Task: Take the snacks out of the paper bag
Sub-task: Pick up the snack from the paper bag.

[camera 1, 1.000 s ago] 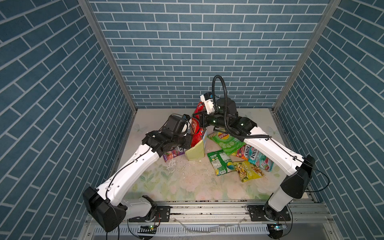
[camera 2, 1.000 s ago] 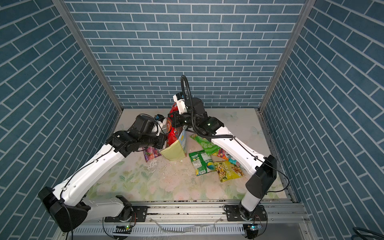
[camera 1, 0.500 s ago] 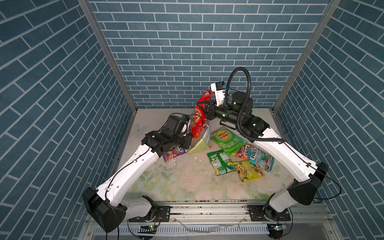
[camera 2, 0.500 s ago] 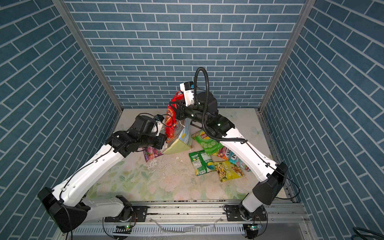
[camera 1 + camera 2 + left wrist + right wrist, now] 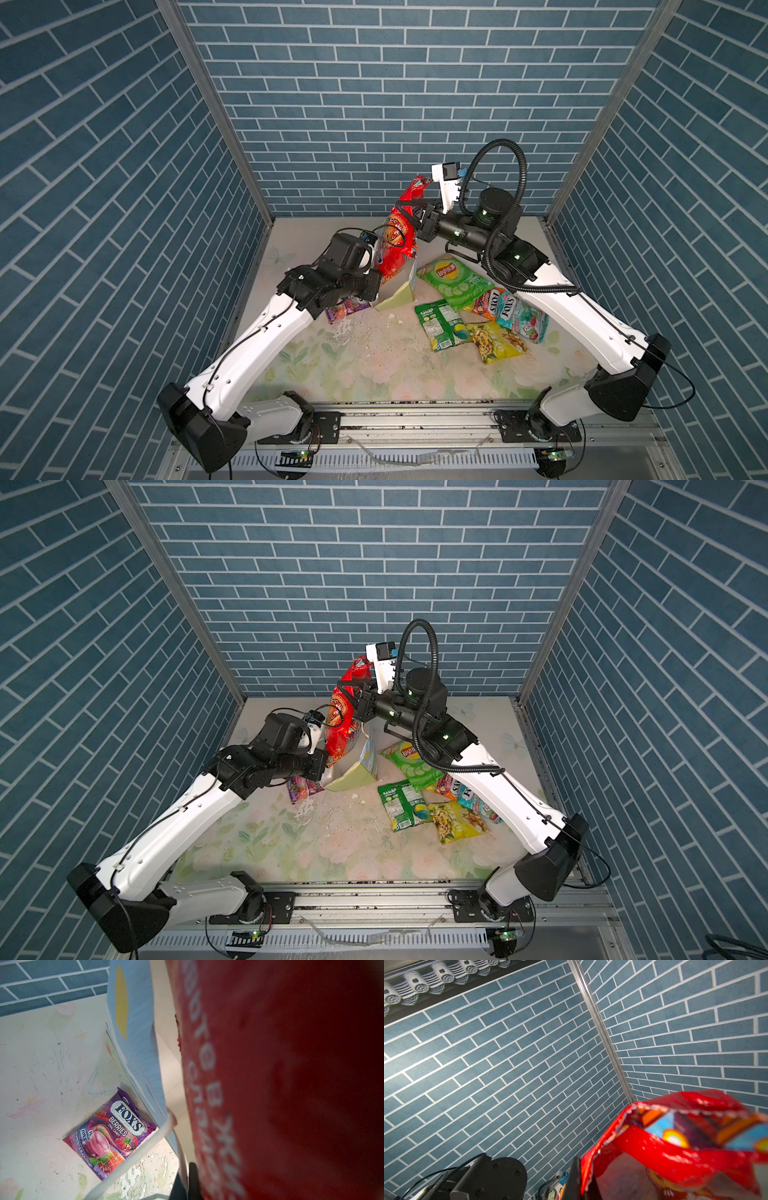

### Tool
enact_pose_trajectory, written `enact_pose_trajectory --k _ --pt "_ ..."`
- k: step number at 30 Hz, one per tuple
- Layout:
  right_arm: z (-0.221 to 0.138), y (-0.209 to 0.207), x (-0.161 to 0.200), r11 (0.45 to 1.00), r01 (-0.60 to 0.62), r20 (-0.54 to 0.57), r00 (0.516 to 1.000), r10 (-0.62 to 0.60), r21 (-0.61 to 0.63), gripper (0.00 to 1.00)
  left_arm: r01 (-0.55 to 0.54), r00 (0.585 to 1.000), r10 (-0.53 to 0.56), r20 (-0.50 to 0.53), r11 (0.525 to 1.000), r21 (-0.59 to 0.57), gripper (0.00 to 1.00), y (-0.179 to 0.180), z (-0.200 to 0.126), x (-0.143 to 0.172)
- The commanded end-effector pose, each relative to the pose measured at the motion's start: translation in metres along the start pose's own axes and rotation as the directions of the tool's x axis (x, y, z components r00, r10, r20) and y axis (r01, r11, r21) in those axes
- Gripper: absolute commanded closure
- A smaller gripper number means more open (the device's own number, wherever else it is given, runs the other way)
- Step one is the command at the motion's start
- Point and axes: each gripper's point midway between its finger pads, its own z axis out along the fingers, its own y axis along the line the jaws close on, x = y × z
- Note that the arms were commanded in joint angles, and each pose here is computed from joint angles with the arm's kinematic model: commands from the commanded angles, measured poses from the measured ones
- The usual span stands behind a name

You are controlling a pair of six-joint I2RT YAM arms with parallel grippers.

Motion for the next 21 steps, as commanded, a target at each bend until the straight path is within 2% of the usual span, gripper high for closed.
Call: enact_pose_trajectory --k 1,12,21 --pt "-0.049 0.069 -0.086 0.977 0.137 0.281 0.956 -0.088 -0.162 1.00 0.001 1.000 -0.001 -0.017 1.000 -0.031 0.93 0.007 -0.003 0.009" --pt "-0.077 0.082 -0.111 0.951 0.123 0.346 0.938 -0.018 -0.284 1.00 0.005 1.000 -0.004 0.011 0.998 -0.061 0.93 0.013 -0.007 0.006" --pt "-0.106 0.096 -0.123 0.949 0.182 0.371 0.926 -0.076 -0.258 1.00 0.005 0.999 -0.002 0.032 0.996 -0.084 0.93 0.017 -0.010 0.005"
